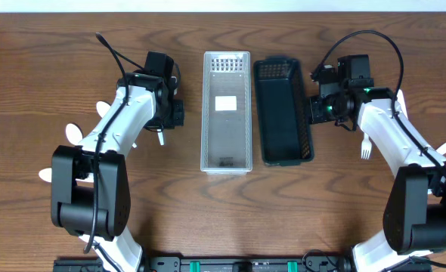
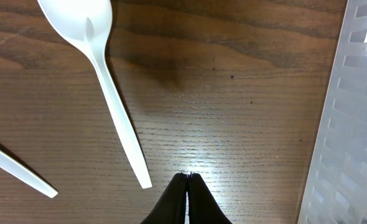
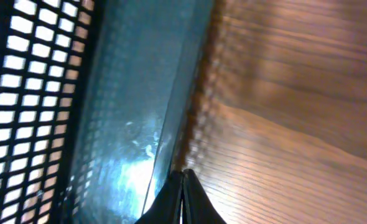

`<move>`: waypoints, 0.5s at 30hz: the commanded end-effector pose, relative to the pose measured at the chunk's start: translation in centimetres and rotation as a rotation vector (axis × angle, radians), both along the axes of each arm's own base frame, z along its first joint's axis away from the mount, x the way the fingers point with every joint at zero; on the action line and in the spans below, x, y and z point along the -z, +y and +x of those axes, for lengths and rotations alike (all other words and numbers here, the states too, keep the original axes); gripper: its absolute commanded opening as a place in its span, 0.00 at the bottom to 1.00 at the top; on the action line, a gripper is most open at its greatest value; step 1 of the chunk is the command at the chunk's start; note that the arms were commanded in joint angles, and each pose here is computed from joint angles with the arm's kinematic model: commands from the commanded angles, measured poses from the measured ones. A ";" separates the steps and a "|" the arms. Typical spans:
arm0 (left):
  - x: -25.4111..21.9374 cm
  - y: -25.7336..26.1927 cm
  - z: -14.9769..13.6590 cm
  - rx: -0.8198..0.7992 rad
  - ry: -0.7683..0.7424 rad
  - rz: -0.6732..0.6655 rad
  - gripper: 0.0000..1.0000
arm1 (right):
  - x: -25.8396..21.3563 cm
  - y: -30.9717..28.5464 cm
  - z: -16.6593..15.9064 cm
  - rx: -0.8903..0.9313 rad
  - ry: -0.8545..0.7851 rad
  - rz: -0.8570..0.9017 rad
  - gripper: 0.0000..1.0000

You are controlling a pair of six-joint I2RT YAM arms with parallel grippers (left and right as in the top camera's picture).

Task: Pack container

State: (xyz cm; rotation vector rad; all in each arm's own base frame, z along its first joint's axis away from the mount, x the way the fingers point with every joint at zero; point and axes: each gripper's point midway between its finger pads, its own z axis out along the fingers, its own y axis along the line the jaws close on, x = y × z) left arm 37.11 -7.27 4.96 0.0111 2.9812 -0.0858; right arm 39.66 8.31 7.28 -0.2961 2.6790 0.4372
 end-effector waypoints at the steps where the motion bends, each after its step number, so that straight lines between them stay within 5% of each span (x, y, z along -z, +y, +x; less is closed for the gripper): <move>1: -0.1 -0.2 0.4 -0.004 -0.004 -0.010 0.06 | -1.0 1.4 0.2 -0.071 -0.024 0.080 0.04; 15: -0.1 -0.2 0.4 -0.003 -0.005 -0.009 0.06 | -1.0 1.7 -0.2 -0.079 -0.012 0.095 0.12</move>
